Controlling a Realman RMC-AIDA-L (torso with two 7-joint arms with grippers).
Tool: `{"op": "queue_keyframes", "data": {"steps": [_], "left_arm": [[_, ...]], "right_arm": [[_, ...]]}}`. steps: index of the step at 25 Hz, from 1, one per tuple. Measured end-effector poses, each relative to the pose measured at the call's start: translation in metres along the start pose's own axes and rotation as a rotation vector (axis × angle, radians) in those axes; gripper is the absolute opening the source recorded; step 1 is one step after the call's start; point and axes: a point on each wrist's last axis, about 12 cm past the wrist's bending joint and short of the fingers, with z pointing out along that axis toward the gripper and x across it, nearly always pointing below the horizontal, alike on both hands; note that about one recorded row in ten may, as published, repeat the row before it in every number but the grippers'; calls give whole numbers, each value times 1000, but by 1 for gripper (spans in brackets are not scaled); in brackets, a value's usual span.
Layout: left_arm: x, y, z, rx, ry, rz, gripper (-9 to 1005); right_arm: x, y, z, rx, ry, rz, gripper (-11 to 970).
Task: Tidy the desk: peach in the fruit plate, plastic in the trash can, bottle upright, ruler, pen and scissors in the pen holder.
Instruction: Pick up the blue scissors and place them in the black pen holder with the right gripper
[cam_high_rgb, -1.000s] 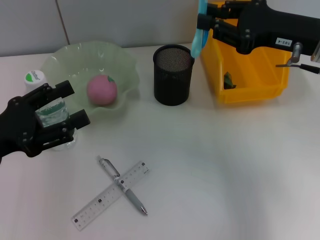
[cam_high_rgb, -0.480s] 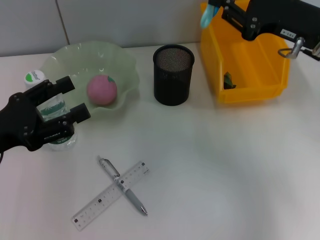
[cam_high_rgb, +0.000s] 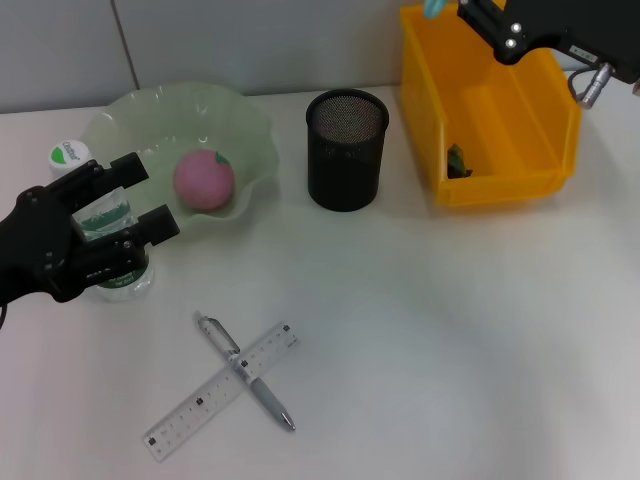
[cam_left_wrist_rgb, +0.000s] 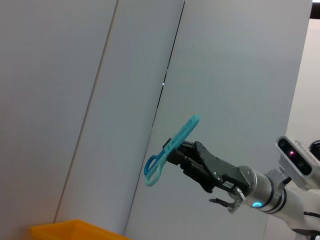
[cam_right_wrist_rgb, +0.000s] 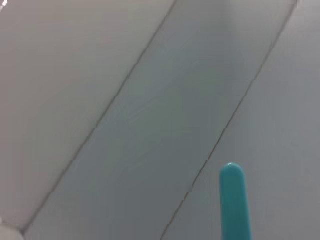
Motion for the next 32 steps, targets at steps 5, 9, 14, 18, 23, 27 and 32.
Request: {"op": "queue_keyframes", "data": {"steps": [5, 9, 14, 18, 23, 27, 32], "left_arm": [[0, -1, -1, 5, -8, -1, 860], [0, -2, -1, 7, -9, -3, 860], [4, -4, -3, 1, -11, -3, 860], [10, -7, -7, -13, -12, 11, 860], [17, -9, -8, -15, -22, 18, 860], [24, -12, -6, -18, -27, 28, 860], [26, -12, -6, -20, -31, 40, 860]], "right_arm": [[3, 0, -1, 21, 24, -188, 225], [7, 5, -1, 60, 41, -390, 225], [18, 21, 1, 57, 75, -670, 225], [24, 31, 3, 84, 94, -873, 225], [26, 42, 4, 144, 128, -1112, 224], [31, 49, 8, 107, 187, -1219, 224], [39, 53, 9, 28, 261, -1364, 224]]}}
